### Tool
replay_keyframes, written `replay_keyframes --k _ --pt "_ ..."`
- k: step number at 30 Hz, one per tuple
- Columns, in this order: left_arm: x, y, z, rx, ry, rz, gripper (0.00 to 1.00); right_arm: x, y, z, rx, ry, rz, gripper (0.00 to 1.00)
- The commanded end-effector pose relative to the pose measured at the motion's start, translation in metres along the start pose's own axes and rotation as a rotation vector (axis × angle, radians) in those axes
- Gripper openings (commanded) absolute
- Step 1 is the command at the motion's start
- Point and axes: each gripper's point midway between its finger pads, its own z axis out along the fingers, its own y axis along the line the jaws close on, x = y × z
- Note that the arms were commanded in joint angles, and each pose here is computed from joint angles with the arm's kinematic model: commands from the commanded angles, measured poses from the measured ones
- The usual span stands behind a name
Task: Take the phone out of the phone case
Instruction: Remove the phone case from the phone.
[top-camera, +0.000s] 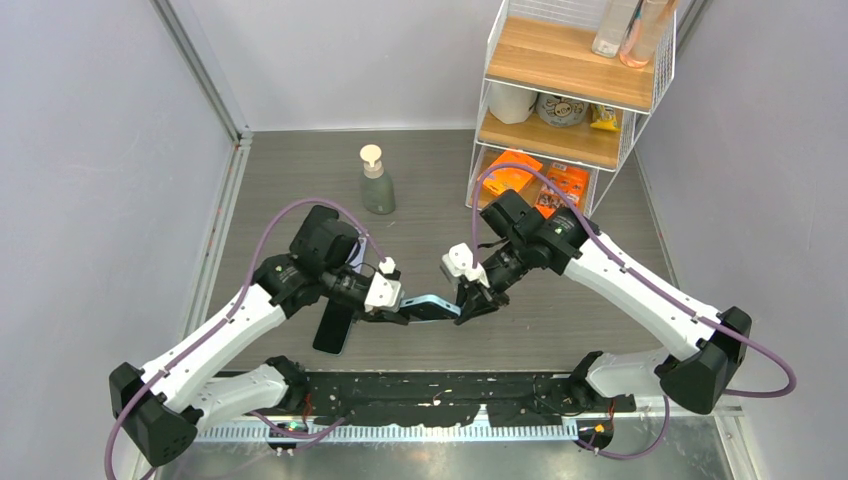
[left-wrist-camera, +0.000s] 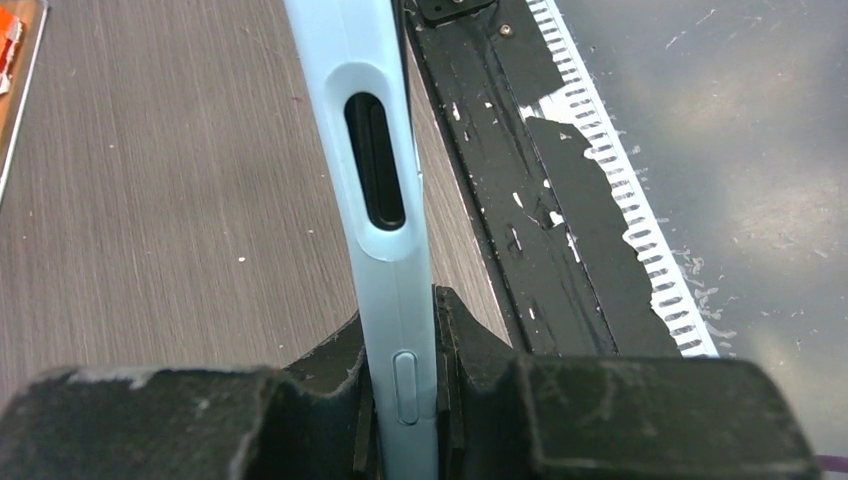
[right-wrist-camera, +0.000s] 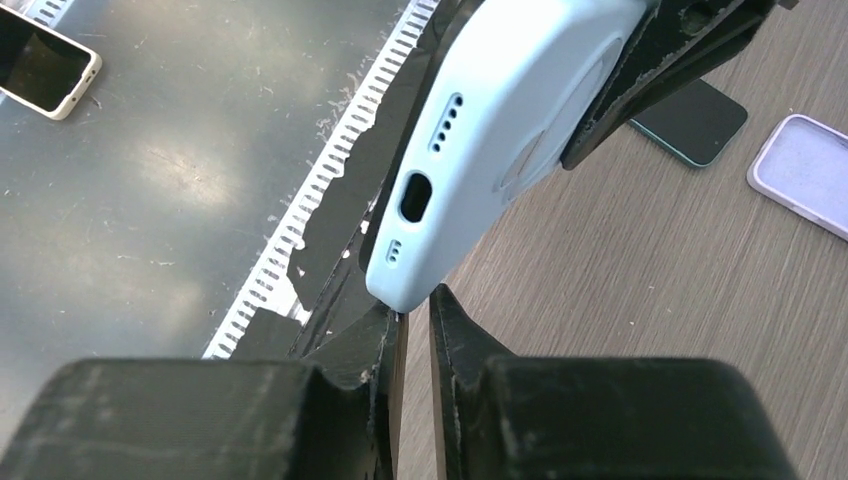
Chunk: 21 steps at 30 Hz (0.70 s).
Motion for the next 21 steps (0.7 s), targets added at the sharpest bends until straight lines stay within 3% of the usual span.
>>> replay_keyframes --k 1,8,11,14,18,21 --pt "-0.003 -0.016 0.005 0.068 -0.017 0.032 0.0 -0.027 -0.028 -0.008 0.089 -0.032 -0.1 0.05" --pt "-0.01 -0.003 -0.001 -0.015 -0.025 0.04 0.0 -0.011 -0.035 -0.013 0.168 0.037 -0.065 0.06" --pt "-0.016 0.003 -0.009 -0.049 -0.045 0.044 0.0 0.005 -0.032 -0.016 0.198 0.091 -0.053 0.23" --pt "-0.023 0.008 -0.016 -0.075 -0.067 0.04 0.0 0.015 -0.03 -0.022 0.236 0.132 -0.056 0.47" --pt "-0.03 0.017 -0.022 -0.114 -0.094 0.026 0.0 0.019 -0.026 -0.025 0.262 0.143 -0.062 0.56" --pt "-0.031 0.022 -0.023 -0.133 -0.1 0.009 0.0 0.008 -0.027 -0.026 0.273 0.109 -0.074 0.57"
